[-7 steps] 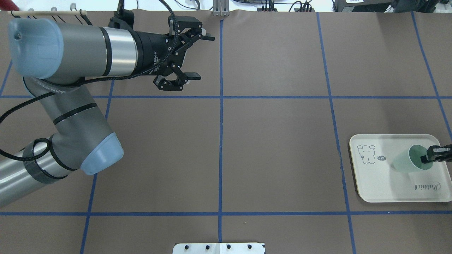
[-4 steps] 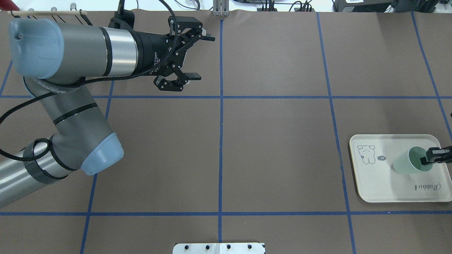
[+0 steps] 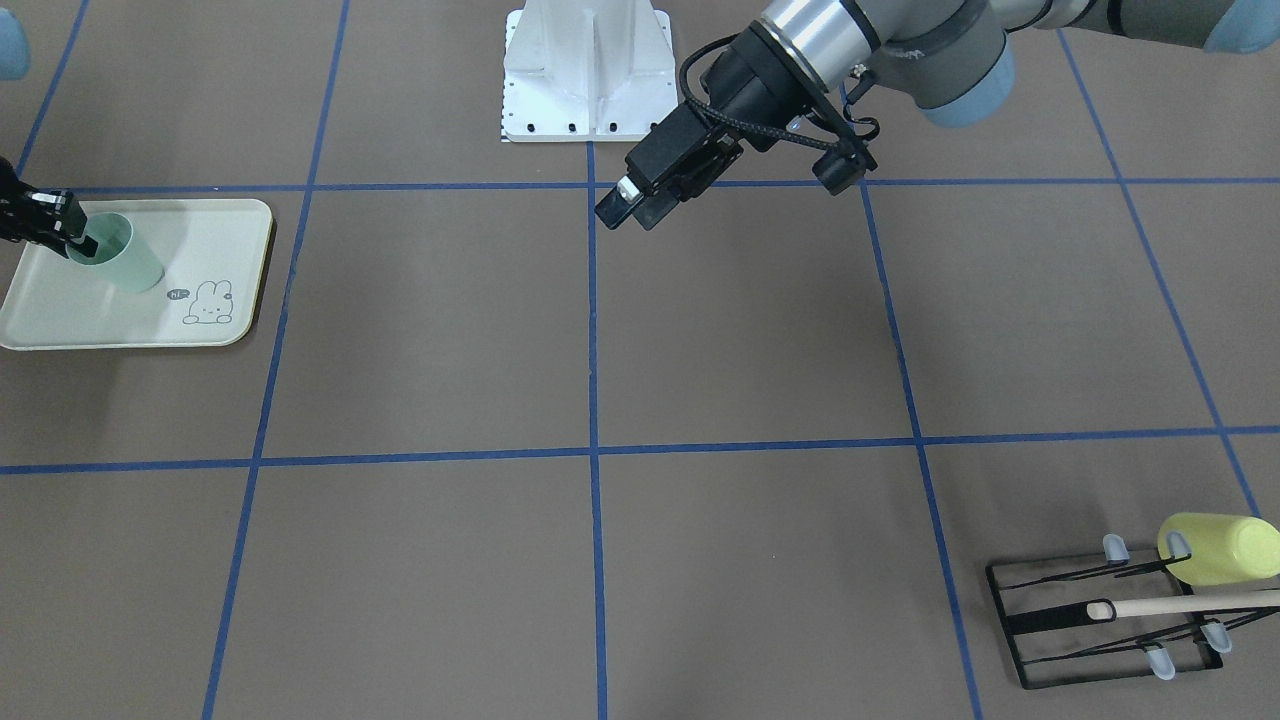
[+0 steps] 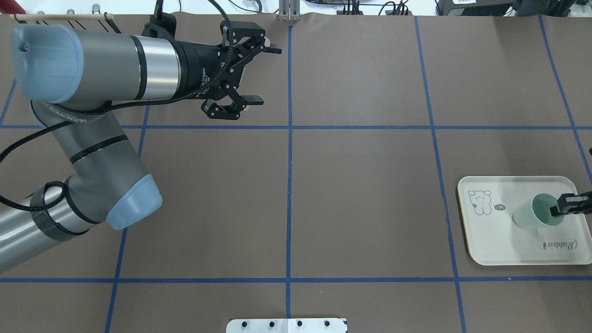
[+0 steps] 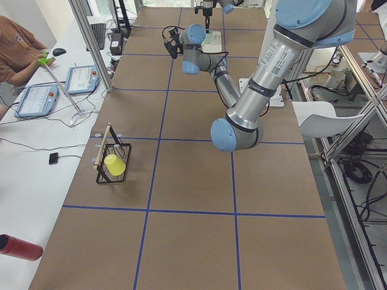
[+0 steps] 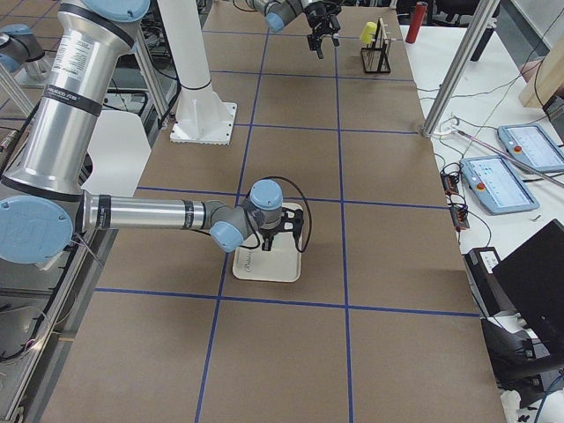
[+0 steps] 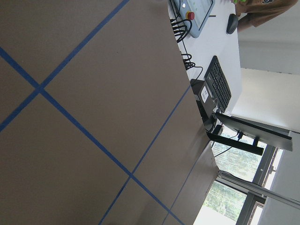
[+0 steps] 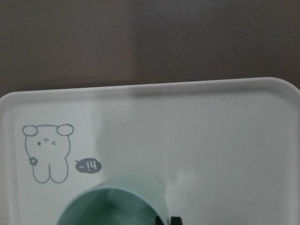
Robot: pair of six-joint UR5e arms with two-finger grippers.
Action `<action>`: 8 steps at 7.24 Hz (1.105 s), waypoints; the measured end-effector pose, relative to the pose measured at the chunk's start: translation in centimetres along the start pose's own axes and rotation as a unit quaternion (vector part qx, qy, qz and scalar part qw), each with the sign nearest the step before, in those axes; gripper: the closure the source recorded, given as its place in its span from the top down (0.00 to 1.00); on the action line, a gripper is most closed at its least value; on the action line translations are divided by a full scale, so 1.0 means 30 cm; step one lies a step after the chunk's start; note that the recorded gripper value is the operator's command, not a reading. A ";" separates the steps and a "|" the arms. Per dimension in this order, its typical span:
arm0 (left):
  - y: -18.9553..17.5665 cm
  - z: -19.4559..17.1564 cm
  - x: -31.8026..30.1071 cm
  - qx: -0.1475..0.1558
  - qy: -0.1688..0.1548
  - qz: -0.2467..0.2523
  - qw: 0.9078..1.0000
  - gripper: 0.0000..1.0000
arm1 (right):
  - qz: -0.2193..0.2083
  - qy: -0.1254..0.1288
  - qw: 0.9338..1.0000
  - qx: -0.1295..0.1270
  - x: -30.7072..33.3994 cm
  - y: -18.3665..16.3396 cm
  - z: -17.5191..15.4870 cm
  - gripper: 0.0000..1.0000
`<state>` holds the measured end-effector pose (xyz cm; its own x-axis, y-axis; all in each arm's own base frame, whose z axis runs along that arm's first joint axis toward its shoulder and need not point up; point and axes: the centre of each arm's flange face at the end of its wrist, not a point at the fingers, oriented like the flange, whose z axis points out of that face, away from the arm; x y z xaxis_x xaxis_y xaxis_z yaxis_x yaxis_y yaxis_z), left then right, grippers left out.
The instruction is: Left arm grabs green cup and hands to right arm on tray
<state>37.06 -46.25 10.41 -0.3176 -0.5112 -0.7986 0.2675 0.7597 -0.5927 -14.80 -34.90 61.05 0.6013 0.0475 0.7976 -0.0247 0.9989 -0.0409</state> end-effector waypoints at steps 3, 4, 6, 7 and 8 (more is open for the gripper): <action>0.002 0.000 0.003 0.000 0.001 0.000 1.000 1.00 | 0.004 -0.030 0.999 0.019 -0.028 -0.008 -0.118 1.00; -0.004 0.002 0.001 0.002 0.000 0.000 1.000 1.00 | 0.005 -0.043 0.999 0.032 -0.039 -0.009 -0.183 1.00; -0.050 0.009 -0.011 0.025 -0.028 0.039 0.999 1.00 | -0.003 -0.048 0.996 0.071 -0.040 -0.033 -0.281 1.00; -0.105 0.001 -0.027 0.043 -0.071 0.086 0.993 1.00 | -0.020 -0.031 0.995 0.089 -0.021 -0.063 -0.310 1.00; -0.197 -0.036 -0.043 0.057 -0.120 0.134 0.982 1.00 | -0.038 -0.006 0.994 0.100 -0.003 -0.123 -0.347 1.00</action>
<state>34.90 -49.66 15.06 -0.0015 -0.3887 -0.9213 0.4169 0.8372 -0.3539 -6.44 -38.65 54.86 0.5976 -0.0295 0.8013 -0.1378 0.9807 0.1389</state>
